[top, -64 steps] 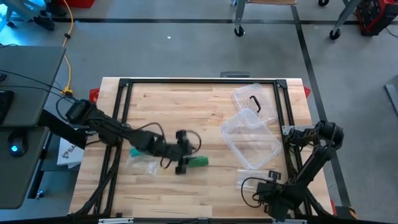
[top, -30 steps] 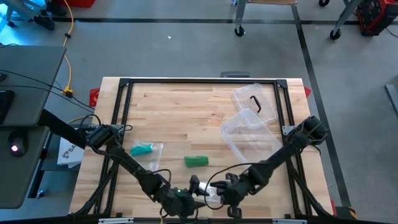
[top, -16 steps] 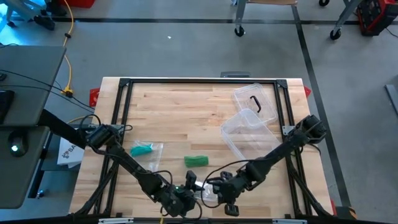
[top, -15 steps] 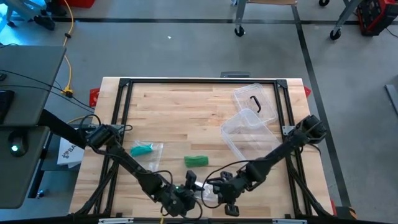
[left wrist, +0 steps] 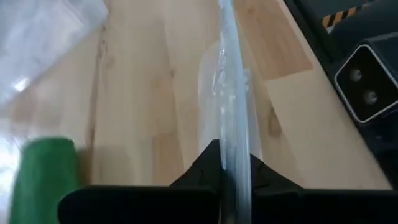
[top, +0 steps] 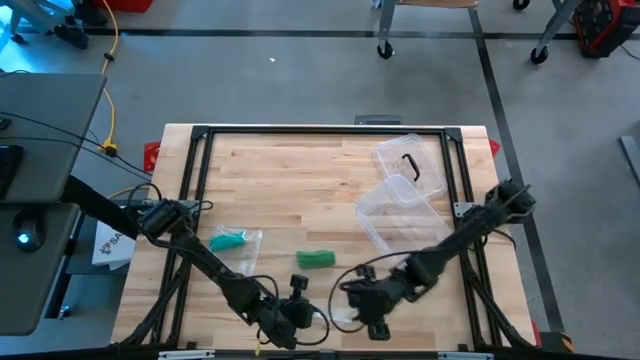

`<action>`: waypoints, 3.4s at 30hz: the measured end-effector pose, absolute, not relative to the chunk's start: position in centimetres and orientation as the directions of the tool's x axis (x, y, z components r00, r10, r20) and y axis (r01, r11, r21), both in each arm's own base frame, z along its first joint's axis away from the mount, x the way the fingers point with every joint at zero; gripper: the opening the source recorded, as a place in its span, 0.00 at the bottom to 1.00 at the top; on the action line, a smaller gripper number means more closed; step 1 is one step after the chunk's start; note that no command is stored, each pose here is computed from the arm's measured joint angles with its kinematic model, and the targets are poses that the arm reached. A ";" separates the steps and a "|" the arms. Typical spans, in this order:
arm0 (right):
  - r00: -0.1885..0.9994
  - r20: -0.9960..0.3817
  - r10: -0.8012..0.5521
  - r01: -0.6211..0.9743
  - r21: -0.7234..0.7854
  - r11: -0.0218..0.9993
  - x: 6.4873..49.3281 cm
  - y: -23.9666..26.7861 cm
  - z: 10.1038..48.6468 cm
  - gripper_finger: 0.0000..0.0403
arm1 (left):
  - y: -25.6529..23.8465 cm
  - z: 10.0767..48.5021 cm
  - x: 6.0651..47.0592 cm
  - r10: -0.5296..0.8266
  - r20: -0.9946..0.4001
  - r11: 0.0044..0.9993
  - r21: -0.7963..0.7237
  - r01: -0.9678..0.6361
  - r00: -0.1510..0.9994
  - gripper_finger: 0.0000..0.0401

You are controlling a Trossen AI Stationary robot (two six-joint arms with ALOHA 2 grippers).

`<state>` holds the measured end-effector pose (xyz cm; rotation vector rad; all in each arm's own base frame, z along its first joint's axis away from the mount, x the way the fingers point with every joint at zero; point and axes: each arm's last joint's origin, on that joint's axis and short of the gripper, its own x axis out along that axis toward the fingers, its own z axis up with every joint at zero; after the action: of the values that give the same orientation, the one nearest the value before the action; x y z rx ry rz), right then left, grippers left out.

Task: Roll bandage
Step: Open the transparent zip bag

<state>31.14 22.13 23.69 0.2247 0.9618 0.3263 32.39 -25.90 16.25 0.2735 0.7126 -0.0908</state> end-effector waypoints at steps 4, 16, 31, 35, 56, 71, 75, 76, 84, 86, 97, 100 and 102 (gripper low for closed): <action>0.670 -0.736 0.102 -0.126 0.023 0.992 27.7 24.1 25.0 0.43 | -26.4 16.5 31.8 -0.015 -0.664 0.978 0.146 0.150 0.747 0.01; 0.904 -0.425 -0.046 0.042 -0.020 0.999 24.5 31.7 22.9 0.27 | -27.5 19.6 31.3 -0.022 -0.509 0.990 0.108 0.089 0.860 0.00; 0.903 -0.426 -0.052 0.040 -0.038 0.998 26.4 30.7 22.7 0.03 | -27.7 20.0 31.6 -0.033 -0.467 0.995 0.070 0.074 0.884 0.00; 0.906 -0.419 -0.051 0.034 -0.047 0.998 26.7 30.6 22.8 0.02 | -27.7 20.0 31.6 -0.033 -0.466 0.995 0.069 0.074 0.884 0.00; 0.868 -0.495 0.051 -0.036 0.039 0.999 27.8 29.7 22.7 0.33 | -27.5 19.9 31.6 0.000 -0.469 0.999 0.031 0.017 0.883 0.00; 0.879 -0.455 -0.140 0.050 -0.203 0.978 25.6 30.2 21.9 0.21 | -27.3 19.6 31.5 0.024 -0.490 1.000 0.012 -0.020 0.872 0.00; 0.885 -0.431 -0.178 0.098 -0.202 0.974 25.8 30.1 21.8 0.21 | -27.3 19.6 31.5 0.023 -0.490 1.000 0.005 -0.023 0.871 0.00; 0.884 -0.432 -0.180 0.102 -0.197 0.975 25.8 30.1 21.7 0.21 | -27.3 19.6 31.5 0.023 -0.491 1.000 0.005 -0.023 0.871 0.00; 0.870 -0.469 -0.154 0.106 -0.128 0.986 24.5 30.1 22.4 0.21 | -27.3 19.6 31.5 0.016 -0.493 1.000 -0.001 -0.019 0.870 0.00; 0.864 -0.472 -0.172 0.119 -0.141 0.983 24.6 29.9 22.1 0.21 | -27.3 19.6 31.5 0.017 -0.494 1.000 0.000 -0.019 0.869 0.00; 0.871 -0.470 -0.140 0.080 -0.145 0.986 26.1 29.4 22.4 0.21 | -27.2 19.6 31.6 0.014 -0.495 1.000 -0.004 -0.019 0.869 0.00; 0.875 -0.466 -0.129 0.062 -0.157 0.986 26.2 29.5 22.5 0.17 | -27.2 19.6 31.6 0.012 -0.496 1.000 -0.005 -0.017 0.868 0.00; 0.877 -0.464 -0.127 0.056 -0.162 0.985 26.2 29.5 22.6 0.09 | -27.2 19.6 31.6 0.012 -0.496 1.000 -0.005 -0.017 0.868 0.00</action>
<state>26.21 29.52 22.55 -0.1455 0.4934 -0.0958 31.59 -27.23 19.58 -0.0094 0.5186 0.0153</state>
